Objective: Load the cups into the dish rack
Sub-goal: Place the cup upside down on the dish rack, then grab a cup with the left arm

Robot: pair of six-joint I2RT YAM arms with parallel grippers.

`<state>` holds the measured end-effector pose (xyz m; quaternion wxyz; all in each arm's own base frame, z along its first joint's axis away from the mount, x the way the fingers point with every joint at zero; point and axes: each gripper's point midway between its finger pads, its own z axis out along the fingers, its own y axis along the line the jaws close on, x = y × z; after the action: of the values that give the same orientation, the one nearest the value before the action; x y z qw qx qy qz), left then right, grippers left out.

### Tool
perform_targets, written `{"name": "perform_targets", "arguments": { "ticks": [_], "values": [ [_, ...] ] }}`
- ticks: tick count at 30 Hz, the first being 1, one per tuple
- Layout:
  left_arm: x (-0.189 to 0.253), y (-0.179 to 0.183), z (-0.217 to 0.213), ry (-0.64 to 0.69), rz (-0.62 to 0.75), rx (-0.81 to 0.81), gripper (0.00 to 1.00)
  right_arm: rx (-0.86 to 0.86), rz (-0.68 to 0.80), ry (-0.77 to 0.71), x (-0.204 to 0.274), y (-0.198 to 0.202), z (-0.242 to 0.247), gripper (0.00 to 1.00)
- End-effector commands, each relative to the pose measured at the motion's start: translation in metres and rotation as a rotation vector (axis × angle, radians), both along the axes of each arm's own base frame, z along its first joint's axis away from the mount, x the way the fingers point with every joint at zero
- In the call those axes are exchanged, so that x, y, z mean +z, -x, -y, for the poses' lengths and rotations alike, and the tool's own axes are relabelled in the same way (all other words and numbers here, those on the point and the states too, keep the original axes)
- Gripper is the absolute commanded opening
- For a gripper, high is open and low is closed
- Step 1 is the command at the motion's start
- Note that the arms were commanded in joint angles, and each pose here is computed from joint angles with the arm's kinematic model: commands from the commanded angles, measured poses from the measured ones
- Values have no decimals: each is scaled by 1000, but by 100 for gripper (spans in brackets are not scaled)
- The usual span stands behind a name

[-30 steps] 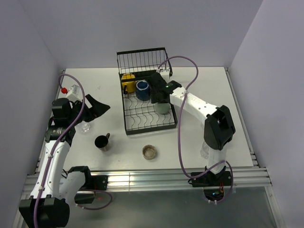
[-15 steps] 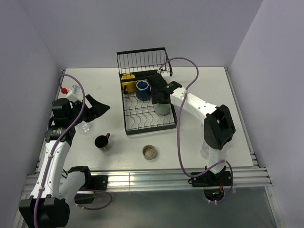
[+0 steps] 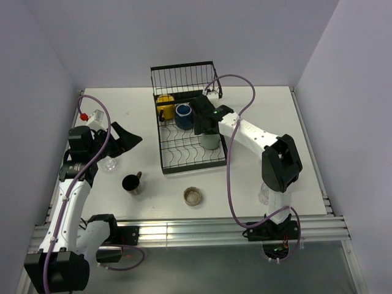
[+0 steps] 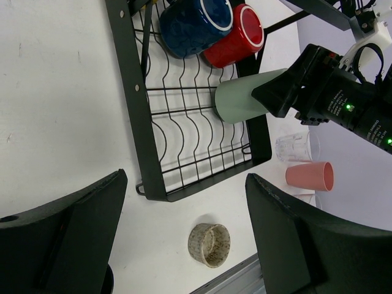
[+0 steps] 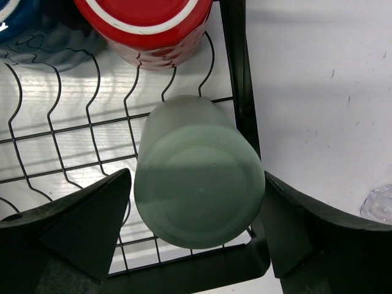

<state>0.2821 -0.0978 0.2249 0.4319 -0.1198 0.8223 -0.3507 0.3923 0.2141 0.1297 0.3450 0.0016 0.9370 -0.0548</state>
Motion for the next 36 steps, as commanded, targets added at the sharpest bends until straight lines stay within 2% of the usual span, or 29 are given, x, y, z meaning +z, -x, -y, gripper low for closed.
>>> {"name": "perform_targets", "arguments": {
  "ticks": [1, 4, 12, 18, 23, 31, 36],
  "values": [
    [7, -3, -2, -22, 41, -3, 85, -24, 27, 12, 4, -6, 5, 90],
    [6, -2, -3, -23, 39, -4, 85, -25, 40, 6, 11, -5, 7, 95],
    [5, -1, -10, -45, 26, 46, 85, -17, 71, -38, 29, 2, 4, 96],
    [1, 0, -36, -104, -43, 209, 84, -14, 113, -81, 52, 10, 6, 96],
    [-4, 3, -71, -177, -122, 416, 80, -1, 129, -119, 61, 18, 5, 97],
    [-8, -8, -97, -249, -203, 548, 70, 7, 179, -172, 82, 31, 8, 97],
    [-24, -20, -111, -307, -274, 606, 67, 19, 219, -222, 100, 40, 11, 97]
  ]
}}
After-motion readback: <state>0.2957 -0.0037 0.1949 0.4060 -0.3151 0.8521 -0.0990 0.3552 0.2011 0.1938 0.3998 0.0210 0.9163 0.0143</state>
